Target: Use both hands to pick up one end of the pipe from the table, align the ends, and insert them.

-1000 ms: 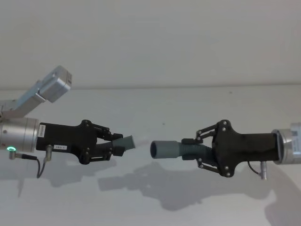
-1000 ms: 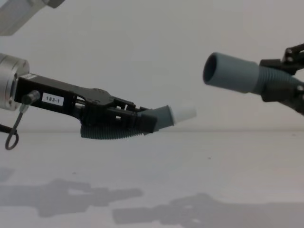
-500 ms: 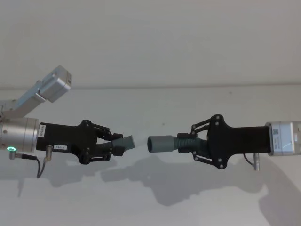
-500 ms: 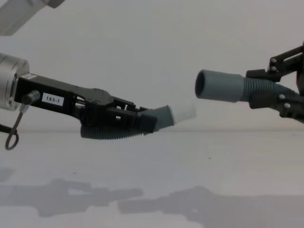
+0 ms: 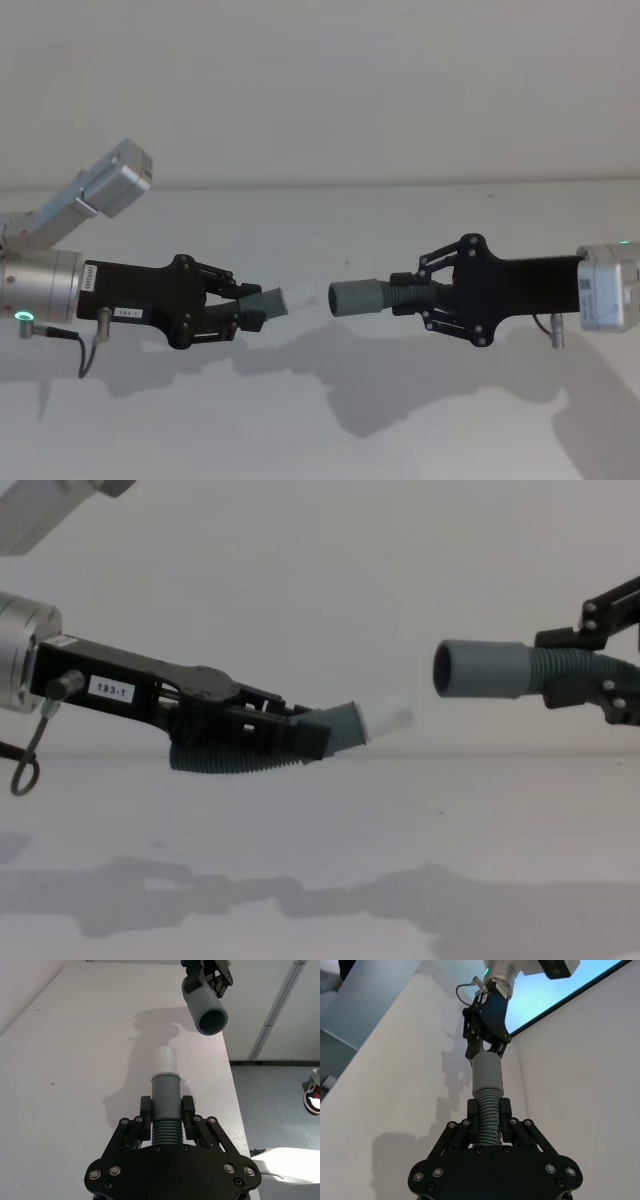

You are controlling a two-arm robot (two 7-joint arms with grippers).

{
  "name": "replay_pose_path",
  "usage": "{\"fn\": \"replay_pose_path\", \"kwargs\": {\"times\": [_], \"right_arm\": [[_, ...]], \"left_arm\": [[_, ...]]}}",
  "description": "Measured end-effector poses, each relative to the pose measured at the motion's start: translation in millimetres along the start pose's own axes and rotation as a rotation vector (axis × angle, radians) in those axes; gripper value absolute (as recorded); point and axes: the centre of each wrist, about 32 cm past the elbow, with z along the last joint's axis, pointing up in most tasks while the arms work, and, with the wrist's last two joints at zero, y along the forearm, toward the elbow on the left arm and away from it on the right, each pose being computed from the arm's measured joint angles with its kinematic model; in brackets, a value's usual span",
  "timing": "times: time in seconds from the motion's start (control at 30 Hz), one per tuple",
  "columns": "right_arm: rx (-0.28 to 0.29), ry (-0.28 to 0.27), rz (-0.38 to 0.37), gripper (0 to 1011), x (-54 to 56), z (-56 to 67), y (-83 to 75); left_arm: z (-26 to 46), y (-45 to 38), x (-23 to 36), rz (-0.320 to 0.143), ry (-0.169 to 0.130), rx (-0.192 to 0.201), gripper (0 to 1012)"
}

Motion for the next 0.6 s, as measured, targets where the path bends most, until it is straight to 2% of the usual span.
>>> {"fn": "replay_pose_path", "kwargs": {"times": [0.33, 0.6], "right_arm": [[-0.045, -0.075, 0.040, 226, 5.7, 2.5, 0.2], [-0.063, -0.102, 0.044, 226, 8.2, 0.5, 2.6]], "left_arm": [[0.0, 0.0, 0.0, 0.000, 0.000, 0.000, 327], [0.0, 0.0, 0.0, 0.000, 0.000, 0.000, 327]]}}
